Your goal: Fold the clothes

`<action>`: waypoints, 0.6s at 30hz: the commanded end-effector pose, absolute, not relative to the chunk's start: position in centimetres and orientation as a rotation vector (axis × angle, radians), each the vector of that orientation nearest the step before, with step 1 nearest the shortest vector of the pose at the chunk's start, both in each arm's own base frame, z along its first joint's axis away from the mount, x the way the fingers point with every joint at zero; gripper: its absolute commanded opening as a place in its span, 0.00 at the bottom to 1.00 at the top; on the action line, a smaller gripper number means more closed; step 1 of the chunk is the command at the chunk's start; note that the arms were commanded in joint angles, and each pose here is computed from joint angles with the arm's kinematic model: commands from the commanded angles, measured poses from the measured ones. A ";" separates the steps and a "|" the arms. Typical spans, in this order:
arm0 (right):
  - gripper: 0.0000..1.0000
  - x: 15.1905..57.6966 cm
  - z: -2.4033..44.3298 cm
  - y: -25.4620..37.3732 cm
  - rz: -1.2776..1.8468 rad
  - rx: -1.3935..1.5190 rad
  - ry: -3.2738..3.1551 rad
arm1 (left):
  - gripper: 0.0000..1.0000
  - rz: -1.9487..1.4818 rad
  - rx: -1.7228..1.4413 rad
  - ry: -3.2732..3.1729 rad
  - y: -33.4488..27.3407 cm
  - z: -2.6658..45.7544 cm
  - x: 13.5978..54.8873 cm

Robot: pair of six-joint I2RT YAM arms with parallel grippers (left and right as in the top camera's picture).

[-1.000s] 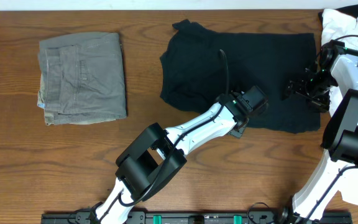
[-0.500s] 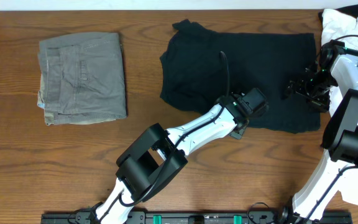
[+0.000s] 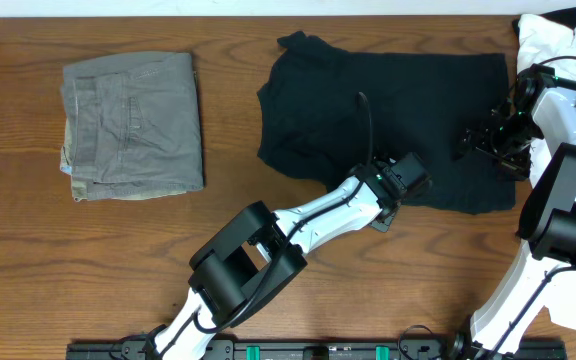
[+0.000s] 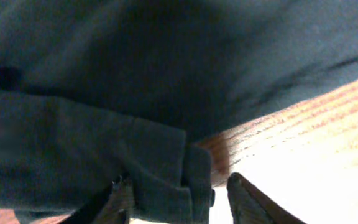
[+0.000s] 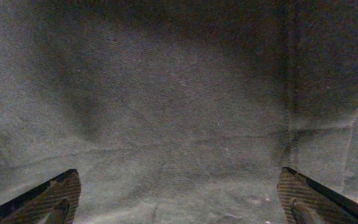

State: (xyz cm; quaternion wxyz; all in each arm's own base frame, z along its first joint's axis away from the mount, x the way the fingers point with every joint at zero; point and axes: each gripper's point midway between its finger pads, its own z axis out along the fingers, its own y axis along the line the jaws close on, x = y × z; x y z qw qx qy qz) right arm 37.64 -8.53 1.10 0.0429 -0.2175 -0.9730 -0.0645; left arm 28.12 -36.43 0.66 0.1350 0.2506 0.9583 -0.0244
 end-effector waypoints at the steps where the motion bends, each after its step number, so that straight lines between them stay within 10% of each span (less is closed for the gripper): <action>1: 0.99 37.5 0.7 -8.1 -0.207 -0.660 -2.964 | 0.43 -0.014 0.726 2.771 -35.8 0.0 28.3; 18: 0.99 37.4 0.7 -8.2 -0.196 -0.659 -2.965 | 0.06 0.035 0.746 2.749 -35.3 0.0 28.7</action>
